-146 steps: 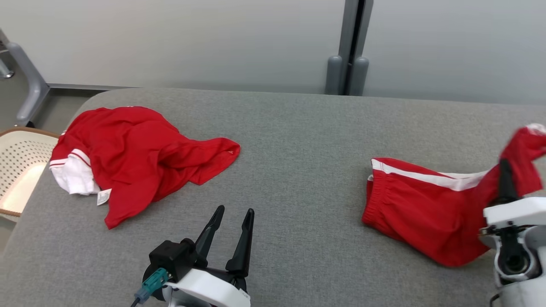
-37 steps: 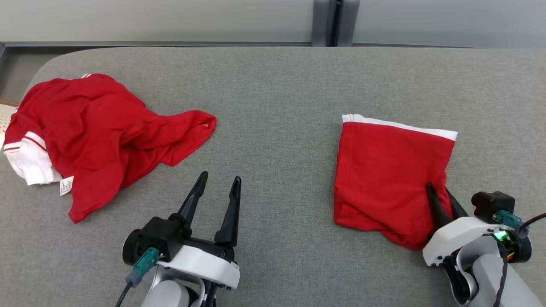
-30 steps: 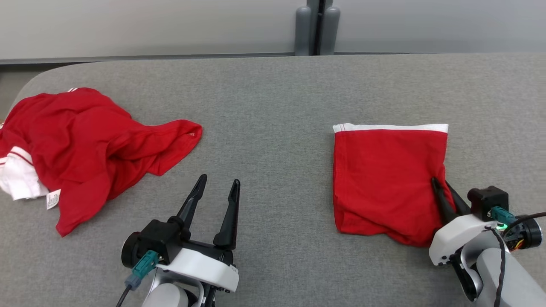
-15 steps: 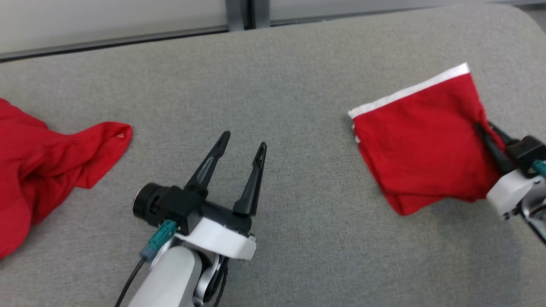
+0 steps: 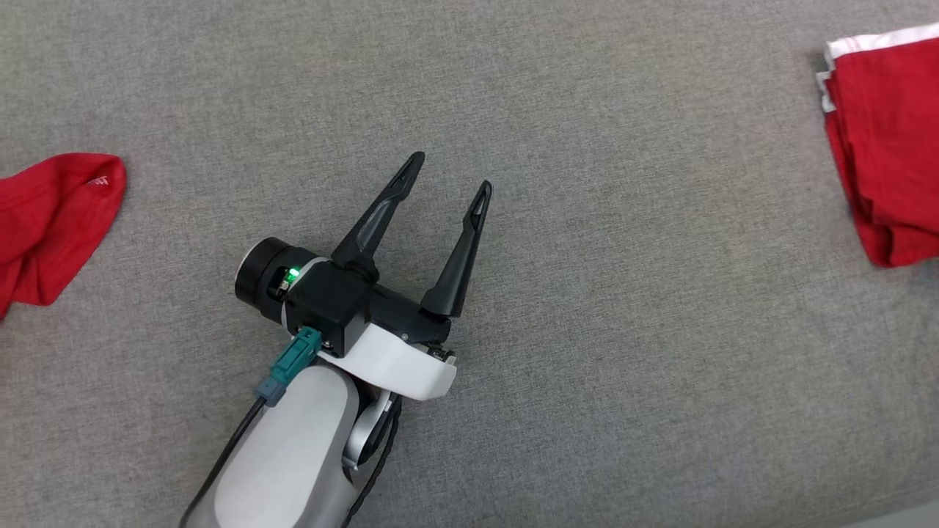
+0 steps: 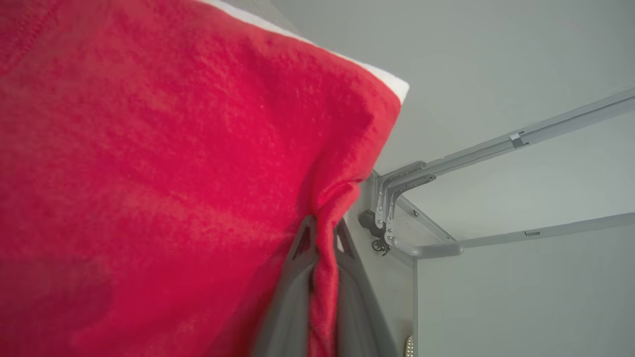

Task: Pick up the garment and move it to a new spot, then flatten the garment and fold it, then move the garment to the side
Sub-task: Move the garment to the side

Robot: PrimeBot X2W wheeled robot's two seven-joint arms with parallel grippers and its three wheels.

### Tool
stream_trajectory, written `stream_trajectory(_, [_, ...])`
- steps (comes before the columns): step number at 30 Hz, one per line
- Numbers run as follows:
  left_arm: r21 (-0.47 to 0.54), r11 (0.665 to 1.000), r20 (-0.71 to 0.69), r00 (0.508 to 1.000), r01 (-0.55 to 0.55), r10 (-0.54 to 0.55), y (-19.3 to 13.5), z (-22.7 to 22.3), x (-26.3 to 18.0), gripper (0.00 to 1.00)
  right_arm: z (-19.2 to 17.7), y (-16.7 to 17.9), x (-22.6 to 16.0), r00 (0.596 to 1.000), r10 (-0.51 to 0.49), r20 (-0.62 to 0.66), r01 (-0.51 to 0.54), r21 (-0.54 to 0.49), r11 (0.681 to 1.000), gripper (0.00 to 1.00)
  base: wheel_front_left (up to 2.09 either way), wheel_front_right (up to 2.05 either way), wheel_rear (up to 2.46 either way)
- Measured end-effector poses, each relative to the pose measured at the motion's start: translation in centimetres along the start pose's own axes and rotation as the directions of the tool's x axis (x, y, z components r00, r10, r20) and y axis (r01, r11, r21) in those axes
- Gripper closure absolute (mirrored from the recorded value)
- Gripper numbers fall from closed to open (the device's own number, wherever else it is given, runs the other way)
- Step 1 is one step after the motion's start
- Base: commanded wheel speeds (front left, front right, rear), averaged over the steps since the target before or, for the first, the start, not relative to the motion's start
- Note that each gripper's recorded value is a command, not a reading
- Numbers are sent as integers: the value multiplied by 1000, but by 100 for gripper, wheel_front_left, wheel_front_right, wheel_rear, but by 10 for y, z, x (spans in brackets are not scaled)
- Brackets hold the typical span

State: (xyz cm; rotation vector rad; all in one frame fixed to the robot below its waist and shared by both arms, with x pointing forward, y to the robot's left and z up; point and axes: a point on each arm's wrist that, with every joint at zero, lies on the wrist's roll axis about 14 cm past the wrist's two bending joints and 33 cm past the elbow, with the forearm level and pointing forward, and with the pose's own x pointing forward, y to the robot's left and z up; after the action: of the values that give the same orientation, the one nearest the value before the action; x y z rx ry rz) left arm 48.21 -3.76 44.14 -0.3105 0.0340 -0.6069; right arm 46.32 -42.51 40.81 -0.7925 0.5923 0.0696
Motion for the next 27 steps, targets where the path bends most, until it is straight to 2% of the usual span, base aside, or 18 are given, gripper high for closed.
stream_trajectory(6, [17,999,15,999,-30,30,11,7,-2,0,-11,-19,4,997,-59,-45,61,37,997,100,0,0,0])
stream_trajectory(7, [17,999,16,999,-33,33,11,8,-3,0,-11,-23,4,996,-78,-44,81,68,994,84,0,0,0])
stream_trajectory(8, [17,999,17,999,-36,36,12,9,-3,0,-12,-28,4,994,-103,-47,108,110,988,0,0,0,0])
stream_trajectory(12, [16,999,28,998,-52,52,14,16,-7,0,-12,-36,1,988,-142,-54,149,160,976,0,0,0,0])
stream_trajectory(18, [20,997,57,996,-74,72,13,34,-15,0,15,-40,-3,983,-183,25,171,245,954,0,0,0,0])
stream_trajectory(19, [18,997,63,995,-78,77,12,38,-18,0,24,-41,-4,980,-191,55,170,264,949,0,0,0,0])
stream_trajectory(20, [15,995,75,993,-96,95,11,46,-25,0,49,-39,-7,968,-214,132,161,329,931,0,0,0,0])
stream_trajectory(22, [13,993,89,990,-113,112,11,55,-33,0,75,-36,-13,947,-239,214,138,402,905,0,0,0,0])
stream_trajectory(23, [13,993,89,990,-113,112,11,55,-33,0,75,-36,-13,947,-239,214,138,402,905,0,0,0,0])
stream_trajectory(25, [12,991,104,986,-134,132,11,64,-43,0,99,-32,-22,921,-264,287,106,467,878,0,0,0,0])
stream_trajectory(27, [16,987,119,980,-160,157,12,73,-54,0,118,-20,-34,897,-264,353,56,502,863,0,0,0,0])
